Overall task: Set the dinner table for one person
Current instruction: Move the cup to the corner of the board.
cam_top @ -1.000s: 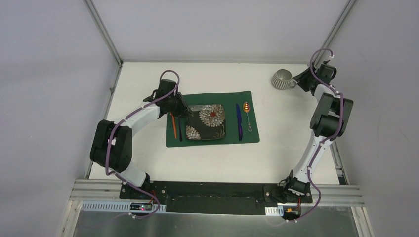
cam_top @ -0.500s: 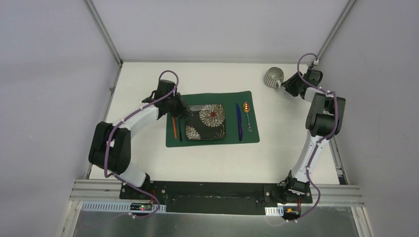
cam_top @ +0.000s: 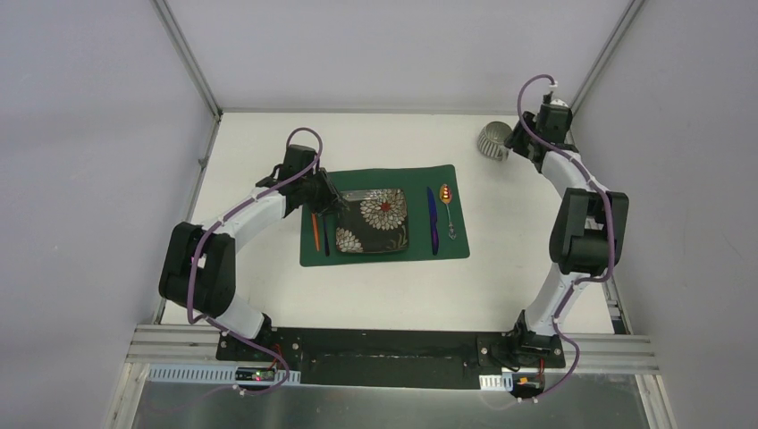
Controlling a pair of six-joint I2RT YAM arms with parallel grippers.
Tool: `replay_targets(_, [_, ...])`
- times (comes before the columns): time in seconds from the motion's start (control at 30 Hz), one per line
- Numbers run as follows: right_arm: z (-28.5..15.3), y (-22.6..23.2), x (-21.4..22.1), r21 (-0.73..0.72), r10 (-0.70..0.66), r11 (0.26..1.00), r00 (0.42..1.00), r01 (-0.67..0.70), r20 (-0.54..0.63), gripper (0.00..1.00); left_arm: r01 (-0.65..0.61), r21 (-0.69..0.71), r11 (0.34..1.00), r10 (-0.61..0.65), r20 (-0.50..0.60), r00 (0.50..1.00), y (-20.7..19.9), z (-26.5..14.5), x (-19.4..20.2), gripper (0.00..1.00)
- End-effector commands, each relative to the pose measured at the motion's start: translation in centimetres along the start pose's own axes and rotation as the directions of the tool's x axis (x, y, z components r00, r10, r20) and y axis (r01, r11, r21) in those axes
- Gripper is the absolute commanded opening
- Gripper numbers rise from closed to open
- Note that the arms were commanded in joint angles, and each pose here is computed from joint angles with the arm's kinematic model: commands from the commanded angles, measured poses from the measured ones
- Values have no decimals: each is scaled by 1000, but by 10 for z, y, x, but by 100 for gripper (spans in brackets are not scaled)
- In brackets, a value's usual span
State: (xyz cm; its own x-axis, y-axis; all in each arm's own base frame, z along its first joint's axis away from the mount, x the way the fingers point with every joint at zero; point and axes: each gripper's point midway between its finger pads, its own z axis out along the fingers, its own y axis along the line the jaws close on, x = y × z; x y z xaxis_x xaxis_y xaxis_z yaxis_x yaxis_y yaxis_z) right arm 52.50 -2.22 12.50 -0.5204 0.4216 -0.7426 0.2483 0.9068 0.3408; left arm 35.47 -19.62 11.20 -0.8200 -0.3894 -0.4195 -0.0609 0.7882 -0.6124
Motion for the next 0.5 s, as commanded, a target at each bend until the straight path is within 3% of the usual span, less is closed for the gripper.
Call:
replay_targets(0.0, [-6,12,-16,2,-113,994,994,113,-9,45,-14,44,999,12,54,998,-15,-11,-8,26])
replay_targets(0.23, [3,5,-4,34,-150,987,978,156,-142,45,-20,43,999,18,60,998,-15,-16,-8,26])
replay_targets(0.47, [1,1,5,55,-168,982,966,182,-196,45,-17,44,999,14,57,998,-16,-15,-8,26])
